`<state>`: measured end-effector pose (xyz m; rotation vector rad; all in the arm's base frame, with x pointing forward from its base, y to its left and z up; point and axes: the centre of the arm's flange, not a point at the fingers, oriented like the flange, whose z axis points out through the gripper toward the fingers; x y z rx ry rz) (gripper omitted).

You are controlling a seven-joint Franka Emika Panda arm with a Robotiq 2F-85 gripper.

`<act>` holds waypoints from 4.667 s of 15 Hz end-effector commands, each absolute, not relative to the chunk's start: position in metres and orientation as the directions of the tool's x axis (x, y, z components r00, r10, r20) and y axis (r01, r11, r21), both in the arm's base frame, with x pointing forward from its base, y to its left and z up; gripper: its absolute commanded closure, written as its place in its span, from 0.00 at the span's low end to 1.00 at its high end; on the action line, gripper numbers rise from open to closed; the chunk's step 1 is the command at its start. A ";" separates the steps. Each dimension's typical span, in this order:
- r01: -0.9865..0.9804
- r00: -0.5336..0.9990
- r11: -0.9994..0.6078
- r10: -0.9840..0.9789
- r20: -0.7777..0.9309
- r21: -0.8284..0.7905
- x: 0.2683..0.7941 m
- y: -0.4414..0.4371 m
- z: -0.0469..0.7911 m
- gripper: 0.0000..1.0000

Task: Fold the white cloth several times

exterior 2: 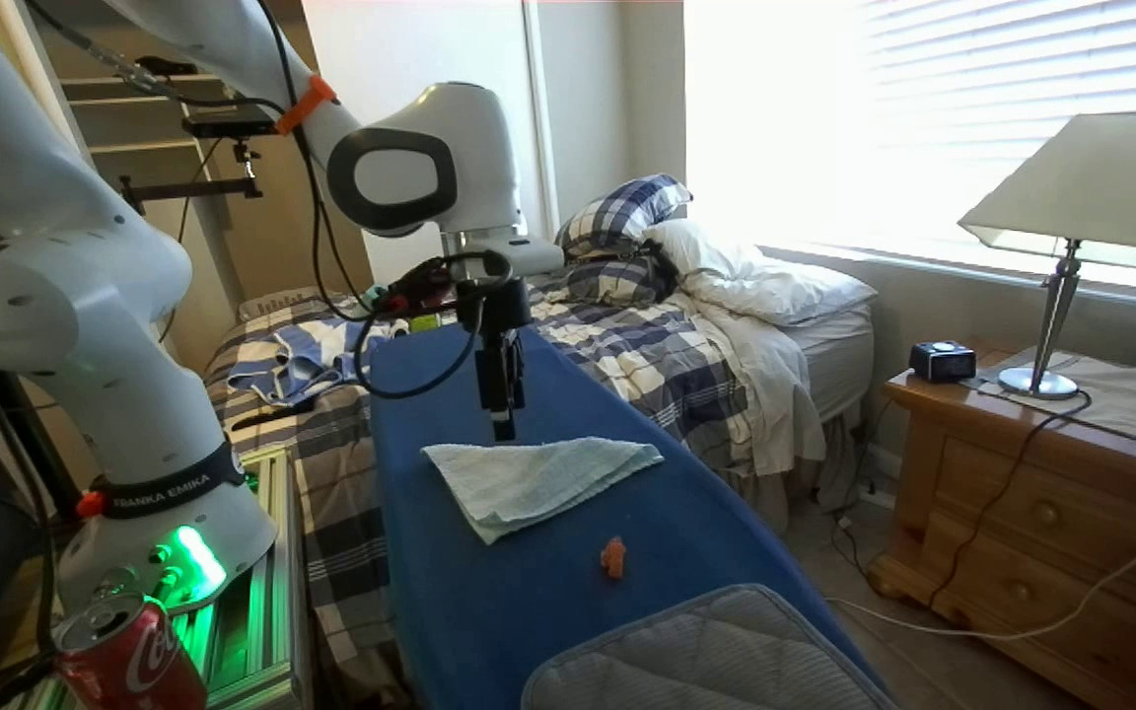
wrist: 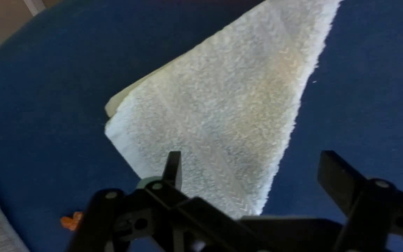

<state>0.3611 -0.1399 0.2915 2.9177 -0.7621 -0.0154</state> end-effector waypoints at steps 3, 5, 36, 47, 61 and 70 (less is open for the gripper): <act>-0.552 0.827 -0.832 -0.555 -0.091 0.054 0.319 -0.090 0.281 0.00; -0.569 0.806 -0.821 -0.569 -0.162 0.056 0.314 -0.081 0.276 0.00; -0.561 0.772 -0.825 -0.554 -0.312 0.077 0.288 -0.059 0.218 0.46; -0.538 0.804 -0.838 -0.542 -0.243 0.090 0.296 -0.067 0.253 1.00; -0.524 0.849 -0.834 -0.529 0.022 0.171 0.314 -0.131 0.321 0.99; -0.535 0.844 -0.831 -0.517 0.144 0.155 0.330 -0.159 0.321 0.99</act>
